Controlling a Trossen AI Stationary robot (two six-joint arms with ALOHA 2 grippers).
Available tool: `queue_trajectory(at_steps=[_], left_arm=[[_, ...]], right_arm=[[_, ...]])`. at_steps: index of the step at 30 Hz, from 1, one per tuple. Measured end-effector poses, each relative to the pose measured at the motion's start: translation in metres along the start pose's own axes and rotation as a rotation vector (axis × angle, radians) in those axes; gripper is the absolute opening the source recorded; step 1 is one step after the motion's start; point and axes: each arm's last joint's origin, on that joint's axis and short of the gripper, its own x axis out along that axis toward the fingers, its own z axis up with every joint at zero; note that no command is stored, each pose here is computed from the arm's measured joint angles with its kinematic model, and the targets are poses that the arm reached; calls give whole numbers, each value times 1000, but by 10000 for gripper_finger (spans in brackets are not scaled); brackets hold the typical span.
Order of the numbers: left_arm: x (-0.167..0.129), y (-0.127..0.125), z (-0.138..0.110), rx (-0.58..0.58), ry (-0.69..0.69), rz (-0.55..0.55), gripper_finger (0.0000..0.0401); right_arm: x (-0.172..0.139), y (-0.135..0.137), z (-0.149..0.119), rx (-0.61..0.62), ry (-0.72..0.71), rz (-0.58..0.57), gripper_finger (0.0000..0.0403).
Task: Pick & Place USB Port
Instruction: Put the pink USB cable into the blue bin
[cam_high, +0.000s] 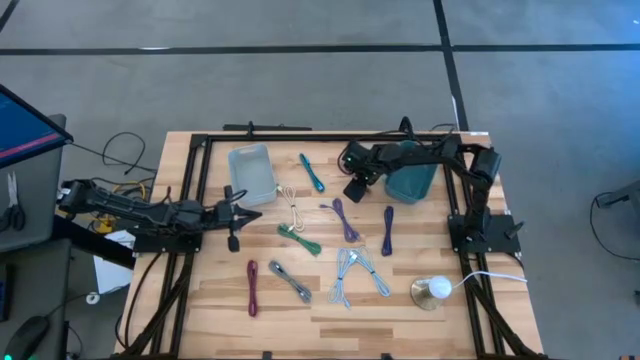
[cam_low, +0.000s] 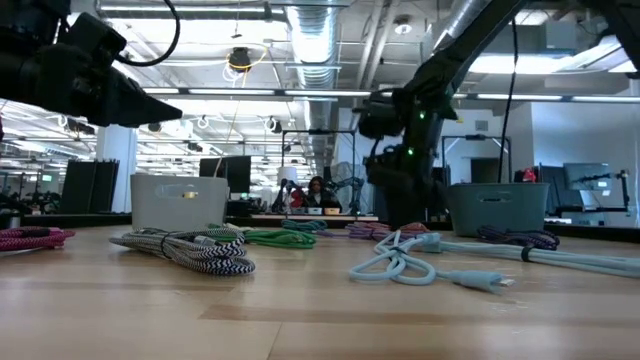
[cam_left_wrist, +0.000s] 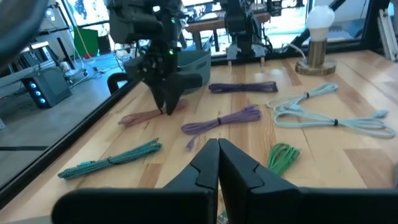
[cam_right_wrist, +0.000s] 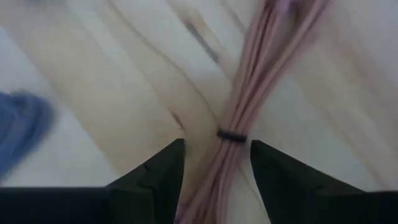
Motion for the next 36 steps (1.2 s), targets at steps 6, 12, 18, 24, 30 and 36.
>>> queue_trajectory(at_steps=[6, 12, 18, 24, 30, 36], left_arm=[[1, 0, -1, 3, 9, -1, 8], [1, 0, -1, 4, 10, -1, 8], [1, 0, -1, 4, 10, -1, 7], [1, 0, -1, 4, 10, -1, 8], [1, 0, -1, 5, 12, -1, 7], [2, -1, -2, 10, 25, -4, 9]], right_arm=[[7, 7, 0, -36, -3, 1, 143], [1, 7, 1, -41, -29, 6, 53], [-1, 12, 4, -83, -55, 11, 21], [-12, 22, 18, -148, -116, 26, 8], [-53, 28, 28, -164, -248, 26, 5], [-112, 26, 17, -135, -385, -25, 5]])
